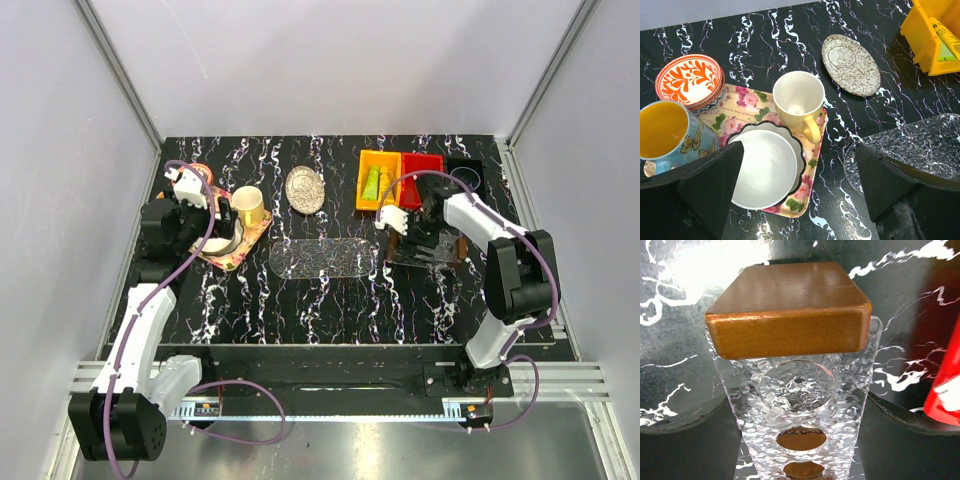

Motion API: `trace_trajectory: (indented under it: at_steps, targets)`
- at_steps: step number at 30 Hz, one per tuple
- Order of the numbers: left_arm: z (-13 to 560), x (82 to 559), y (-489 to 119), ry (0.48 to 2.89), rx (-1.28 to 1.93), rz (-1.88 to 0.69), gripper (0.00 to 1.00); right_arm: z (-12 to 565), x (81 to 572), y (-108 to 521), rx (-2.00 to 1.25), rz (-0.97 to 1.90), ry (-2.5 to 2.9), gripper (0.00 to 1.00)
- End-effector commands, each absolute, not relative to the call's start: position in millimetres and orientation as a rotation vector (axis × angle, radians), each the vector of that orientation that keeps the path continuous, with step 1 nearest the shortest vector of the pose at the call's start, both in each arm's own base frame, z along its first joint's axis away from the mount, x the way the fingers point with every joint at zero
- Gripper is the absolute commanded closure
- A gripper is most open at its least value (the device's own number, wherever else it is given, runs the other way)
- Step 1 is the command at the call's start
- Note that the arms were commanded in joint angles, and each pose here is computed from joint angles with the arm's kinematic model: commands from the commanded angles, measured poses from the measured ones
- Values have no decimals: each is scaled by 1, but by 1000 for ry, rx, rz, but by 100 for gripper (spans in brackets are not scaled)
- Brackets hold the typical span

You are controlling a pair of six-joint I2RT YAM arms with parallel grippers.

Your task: Prepare toiletry sets of a toothbrush and toothpaste on the tray

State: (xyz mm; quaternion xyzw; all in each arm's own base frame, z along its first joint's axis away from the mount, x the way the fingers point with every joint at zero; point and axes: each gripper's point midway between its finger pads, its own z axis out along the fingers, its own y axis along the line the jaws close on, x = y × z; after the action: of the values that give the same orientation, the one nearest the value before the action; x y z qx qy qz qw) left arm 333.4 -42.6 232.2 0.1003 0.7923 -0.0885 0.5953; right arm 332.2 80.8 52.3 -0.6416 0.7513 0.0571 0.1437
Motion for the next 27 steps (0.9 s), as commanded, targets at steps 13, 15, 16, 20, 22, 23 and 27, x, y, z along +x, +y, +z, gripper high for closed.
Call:
trace_trajectory:
  at_steps: [13, 15, 16, 20, 22, 23, 27]
  targets:
    - [262, 345, -32, 1750, 223, -125, 1, 93, 371, 167, -1842, 198, 1990, 43]
    - [262, 345, -31, 1750, 216, -117, 1, 93, 368, 181, -1857, 213, 1988, 43]
    - [262, 346, -30, 1748, 218, -113, 1, 98, 370, 188, -1856, 211, 1974, 43]
    - [262, 347, -29, 1748, 216, -105, 1, 101, 363, 209, -1881, 240, 1992, 43]
    - [261, 348, -28, 1747, 215, -99, 1, 102, 362, 222, -1904, 236, 1985, 43]
    - [261, 348, -28, 1747, 217, -100, 1, 100, 358, 225, -1915, 240, 2004, 43]
    - [260, 350, -26, 1743, 211, -84, 1, 97, 357, 241, -1941, 231, 2038, 43]
